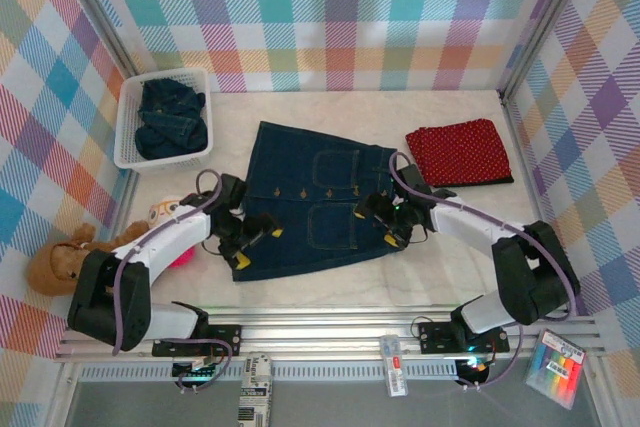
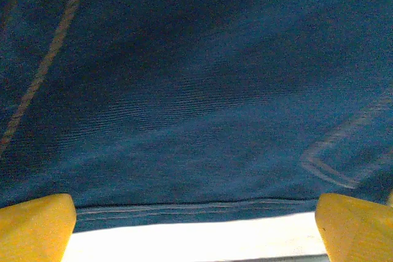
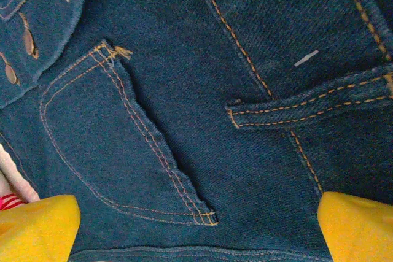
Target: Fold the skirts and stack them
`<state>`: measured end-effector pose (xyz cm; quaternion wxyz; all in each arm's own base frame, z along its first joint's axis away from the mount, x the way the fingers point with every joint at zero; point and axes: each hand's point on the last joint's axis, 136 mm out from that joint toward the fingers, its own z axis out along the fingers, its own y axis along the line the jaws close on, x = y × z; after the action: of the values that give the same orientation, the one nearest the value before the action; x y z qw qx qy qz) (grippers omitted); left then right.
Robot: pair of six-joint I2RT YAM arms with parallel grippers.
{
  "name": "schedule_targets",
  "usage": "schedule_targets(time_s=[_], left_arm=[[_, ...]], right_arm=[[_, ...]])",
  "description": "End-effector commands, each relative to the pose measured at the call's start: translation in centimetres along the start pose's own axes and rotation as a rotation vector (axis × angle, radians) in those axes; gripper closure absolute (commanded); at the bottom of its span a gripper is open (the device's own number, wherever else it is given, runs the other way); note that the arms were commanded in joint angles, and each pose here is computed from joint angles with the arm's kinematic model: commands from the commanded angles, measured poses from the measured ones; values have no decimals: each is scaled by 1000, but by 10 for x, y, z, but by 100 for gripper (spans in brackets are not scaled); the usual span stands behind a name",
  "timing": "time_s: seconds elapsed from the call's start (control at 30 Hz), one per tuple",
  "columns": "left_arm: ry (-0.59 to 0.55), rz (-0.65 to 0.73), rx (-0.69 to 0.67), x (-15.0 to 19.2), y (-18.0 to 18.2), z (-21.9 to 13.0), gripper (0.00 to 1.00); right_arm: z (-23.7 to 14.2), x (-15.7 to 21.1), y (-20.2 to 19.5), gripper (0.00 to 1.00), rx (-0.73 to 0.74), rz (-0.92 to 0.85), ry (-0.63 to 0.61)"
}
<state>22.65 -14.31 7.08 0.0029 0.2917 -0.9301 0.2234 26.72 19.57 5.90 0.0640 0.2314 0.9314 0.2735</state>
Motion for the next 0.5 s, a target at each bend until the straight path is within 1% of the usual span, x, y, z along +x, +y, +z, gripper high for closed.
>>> schedule_targets(time_s=[0.0,0.07,0.17,0.27,0.37,0.47], left_arm=[[-40,29,111,-9,-36,-25,0],[-33,13,85,-11,-29,-13,0],[-6,-37,18,-14,-10,14,0],[-5,-71,-48,-19,10,34,0],[48,-157,-42,-22,26,52,0],[60,-191,-88,-27,47,57,0]], right_arm=[[-1,-1,-22,1,87,-3,-29],[6,2,-38,1,129,33,-23],[15,7,-53,1,166,77,-7],[17,9,-53,1,164,82,7],[18,8,-50,1,154,79,5],[24,6,-44,1,128,80,12]])
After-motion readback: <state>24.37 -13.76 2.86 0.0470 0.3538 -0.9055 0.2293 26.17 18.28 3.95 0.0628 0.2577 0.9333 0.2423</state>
